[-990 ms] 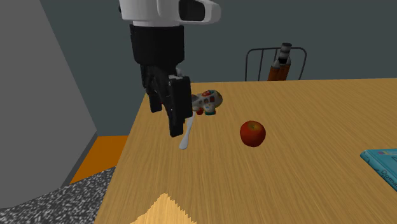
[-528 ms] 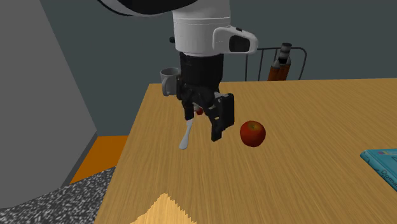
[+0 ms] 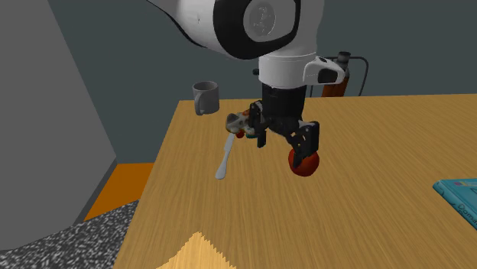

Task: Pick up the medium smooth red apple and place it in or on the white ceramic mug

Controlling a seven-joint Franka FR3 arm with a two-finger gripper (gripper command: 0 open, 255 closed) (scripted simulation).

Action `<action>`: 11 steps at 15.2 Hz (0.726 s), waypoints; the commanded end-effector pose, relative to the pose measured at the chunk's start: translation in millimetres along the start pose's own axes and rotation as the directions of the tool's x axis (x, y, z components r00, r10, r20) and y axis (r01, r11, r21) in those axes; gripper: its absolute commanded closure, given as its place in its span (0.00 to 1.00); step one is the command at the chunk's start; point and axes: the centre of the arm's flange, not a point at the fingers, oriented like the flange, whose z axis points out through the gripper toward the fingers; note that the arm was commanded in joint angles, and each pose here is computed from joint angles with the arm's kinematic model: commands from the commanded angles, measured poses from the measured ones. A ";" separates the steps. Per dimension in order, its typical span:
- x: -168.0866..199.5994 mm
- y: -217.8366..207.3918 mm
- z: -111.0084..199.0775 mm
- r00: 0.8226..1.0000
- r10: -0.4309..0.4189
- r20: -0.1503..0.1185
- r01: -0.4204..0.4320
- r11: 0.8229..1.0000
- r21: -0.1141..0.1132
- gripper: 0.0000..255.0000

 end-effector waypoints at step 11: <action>77.2 9.7 69.8 0.995 -0.086 -0.042 0.086 0.996 0.008 0.00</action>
